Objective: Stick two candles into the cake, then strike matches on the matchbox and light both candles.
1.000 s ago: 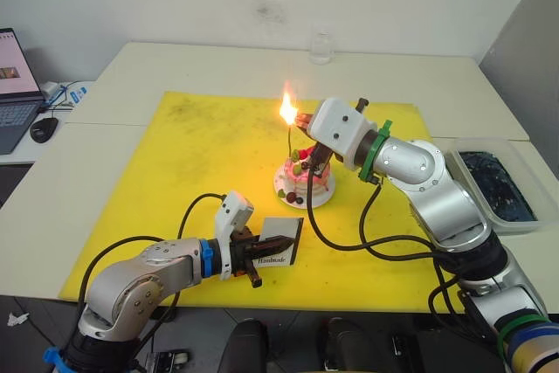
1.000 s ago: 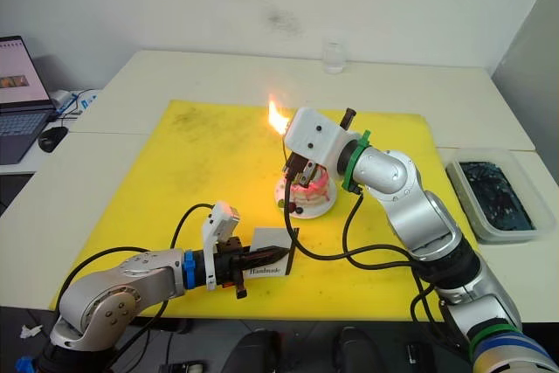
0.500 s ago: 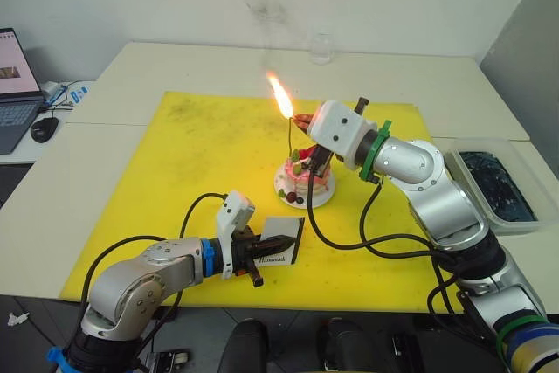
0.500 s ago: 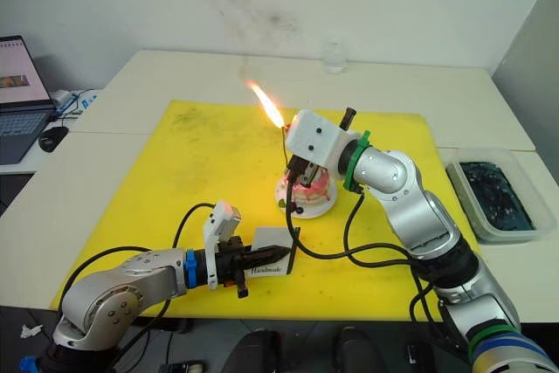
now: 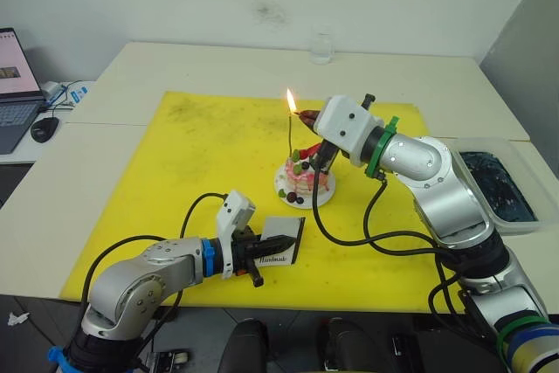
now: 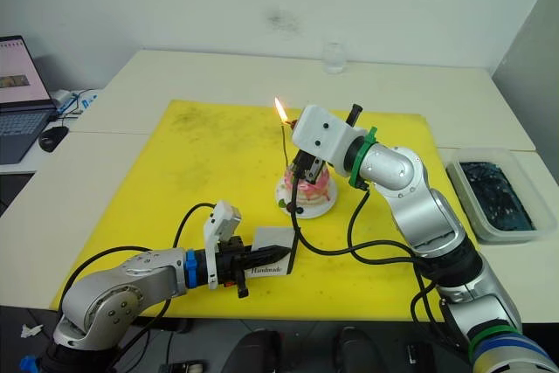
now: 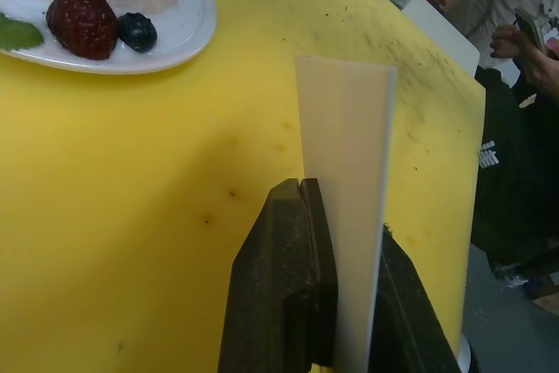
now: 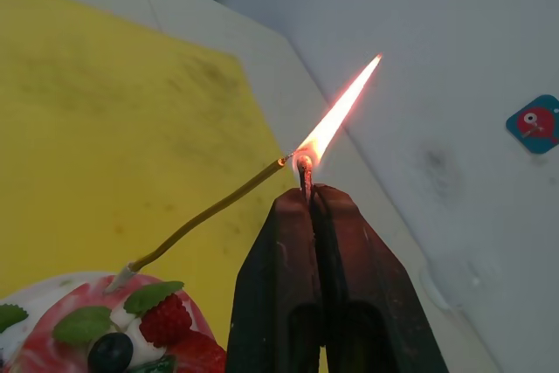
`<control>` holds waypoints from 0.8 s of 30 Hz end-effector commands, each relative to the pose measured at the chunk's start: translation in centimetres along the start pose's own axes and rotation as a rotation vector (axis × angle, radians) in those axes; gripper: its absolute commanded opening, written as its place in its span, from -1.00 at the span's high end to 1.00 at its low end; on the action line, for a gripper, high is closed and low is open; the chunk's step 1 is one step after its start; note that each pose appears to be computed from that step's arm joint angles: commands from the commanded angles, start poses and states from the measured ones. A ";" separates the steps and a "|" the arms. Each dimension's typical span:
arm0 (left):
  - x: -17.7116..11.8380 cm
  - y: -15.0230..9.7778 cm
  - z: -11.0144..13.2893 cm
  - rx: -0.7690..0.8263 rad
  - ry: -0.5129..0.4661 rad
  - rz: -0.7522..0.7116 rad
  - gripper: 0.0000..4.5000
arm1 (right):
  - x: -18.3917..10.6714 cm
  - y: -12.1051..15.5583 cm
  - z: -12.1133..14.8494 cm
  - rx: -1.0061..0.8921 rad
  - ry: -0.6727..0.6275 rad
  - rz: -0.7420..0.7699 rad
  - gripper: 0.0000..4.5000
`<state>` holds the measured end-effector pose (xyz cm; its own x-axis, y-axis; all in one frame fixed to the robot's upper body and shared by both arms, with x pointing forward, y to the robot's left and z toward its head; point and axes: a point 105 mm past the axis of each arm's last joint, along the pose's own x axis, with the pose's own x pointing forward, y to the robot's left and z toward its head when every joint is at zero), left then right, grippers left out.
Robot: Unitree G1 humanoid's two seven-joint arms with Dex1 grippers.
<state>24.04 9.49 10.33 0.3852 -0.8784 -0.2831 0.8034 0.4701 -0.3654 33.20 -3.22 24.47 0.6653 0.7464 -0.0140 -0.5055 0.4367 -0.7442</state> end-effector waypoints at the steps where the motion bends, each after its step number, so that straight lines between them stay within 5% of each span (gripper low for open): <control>1: 0.3 -0.8 0.6 0.028 -0.019 -0.031 1.00 | -0.2 -0.5 0.7 -0.035 -0.023 -0.021 0.99; 24: 0.5 -1.1 0.7 0.026 -0.015 -0.039 1.00 | 0.5 0.0 0.5 -0.067 -0.032 0.003 0.99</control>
<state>24.01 9.32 10.34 0.3797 -0.8798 -0.2861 0.8043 0.4667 -0.3678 33.67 -2.63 23.49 0.6527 0.7566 -0.0399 -0.5083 0.3983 -0.7635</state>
